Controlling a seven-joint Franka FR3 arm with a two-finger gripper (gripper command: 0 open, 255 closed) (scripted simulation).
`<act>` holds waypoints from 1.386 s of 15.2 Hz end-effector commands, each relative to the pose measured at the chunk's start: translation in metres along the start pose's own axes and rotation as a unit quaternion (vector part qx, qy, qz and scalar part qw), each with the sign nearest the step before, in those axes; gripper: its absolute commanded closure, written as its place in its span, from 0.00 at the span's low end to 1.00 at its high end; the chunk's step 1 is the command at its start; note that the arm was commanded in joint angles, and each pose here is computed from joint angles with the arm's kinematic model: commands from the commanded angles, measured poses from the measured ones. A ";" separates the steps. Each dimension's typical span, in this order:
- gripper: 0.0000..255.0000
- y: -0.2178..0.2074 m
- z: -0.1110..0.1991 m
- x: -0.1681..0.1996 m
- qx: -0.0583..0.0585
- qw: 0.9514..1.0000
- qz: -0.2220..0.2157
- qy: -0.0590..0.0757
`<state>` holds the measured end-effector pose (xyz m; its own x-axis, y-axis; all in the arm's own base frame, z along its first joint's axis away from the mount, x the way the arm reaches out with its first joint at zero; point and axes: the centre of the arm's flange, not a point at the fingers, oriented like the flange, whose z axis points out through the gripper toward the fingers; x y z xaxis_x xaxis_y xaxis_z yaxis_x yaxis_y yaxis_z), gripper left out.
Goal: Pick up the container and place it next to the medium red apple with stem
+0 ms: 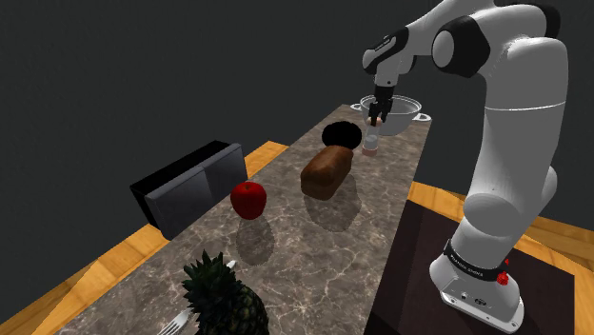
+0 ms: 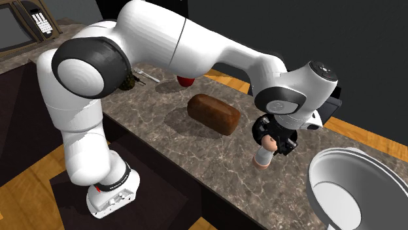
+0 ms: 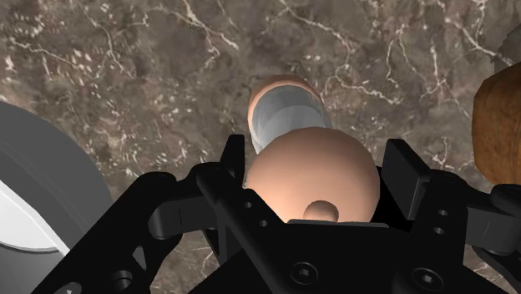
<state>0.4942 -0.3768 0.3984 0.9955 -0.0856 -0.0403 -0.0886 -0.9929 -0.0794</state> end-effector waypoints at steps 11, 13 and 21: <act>1.00 -0.001 -0.015 -0.001 0.000 1.000 0.000 0.000; 1.00 -0.002 -0.026 -0.001 0.000 1.000 0.000 0.000; 1.00 -0.005 -0.068 -0.003 0.000 1.000 0.000 0.000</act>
<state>0.4944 -0.3763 0.4614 0.9955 -0.0855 -0.0407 -0.0885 -0.9929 -0.0795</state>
